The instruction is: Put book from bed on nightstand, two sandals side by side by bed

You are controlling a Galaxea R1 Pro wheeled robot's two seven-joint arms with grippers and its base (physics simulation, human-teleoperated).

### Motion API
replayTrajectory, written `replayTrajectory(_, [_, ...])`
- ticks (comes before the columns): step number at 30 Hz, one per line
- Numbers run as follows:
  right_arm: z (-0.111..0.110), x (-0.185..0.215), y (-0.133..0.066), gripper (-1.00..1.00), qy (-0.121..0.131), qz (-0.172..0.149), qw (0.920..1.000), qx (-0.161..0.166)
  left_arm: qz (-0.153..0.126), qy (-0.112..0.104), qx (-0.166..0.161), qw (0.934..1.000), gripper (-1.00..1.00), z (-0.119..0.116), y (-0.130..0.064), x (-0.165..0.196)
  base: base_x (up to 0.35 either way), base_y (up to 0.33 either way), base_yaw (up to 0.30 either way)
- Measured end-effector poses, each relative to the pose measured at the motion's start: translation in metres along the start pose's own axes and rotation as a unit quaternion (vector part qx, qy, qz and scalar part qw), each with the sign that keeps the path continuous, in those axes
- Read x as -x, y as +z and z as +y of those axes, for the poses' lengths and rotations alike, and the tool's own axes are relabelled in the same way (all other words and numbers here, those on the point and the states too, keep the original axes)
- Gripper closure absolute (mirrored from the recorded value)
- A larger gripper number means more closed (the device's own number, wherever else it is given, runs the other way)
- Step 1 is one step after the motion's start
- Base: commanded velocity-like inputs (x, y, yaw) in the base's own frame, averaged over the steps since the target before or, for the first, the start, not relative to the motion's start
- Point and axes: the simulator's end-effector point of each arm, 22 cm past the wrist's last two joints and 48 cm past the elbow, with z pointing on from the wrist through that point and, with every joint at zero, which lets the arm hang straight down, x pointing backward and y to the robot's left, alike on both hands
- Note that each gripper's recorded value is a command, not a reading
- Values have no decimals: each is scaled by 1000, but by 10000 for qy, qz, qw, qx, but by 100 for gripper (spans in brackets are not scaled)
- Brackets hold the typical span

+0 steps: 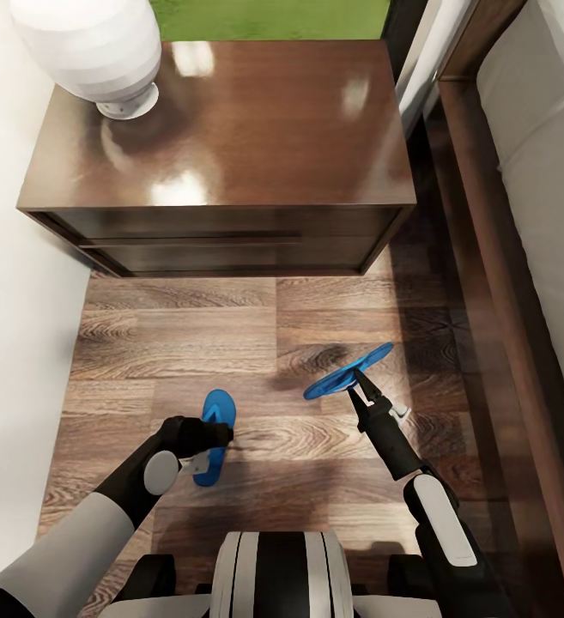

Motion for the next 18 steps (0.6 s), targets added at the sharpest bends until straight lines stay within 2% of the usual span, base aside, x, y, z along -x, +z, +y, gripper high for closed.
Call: replayTrajectory(18, [0,0,0,100,-1,0,10000,0,-9,2,5,10000,100,1,0,2,0,0,0])
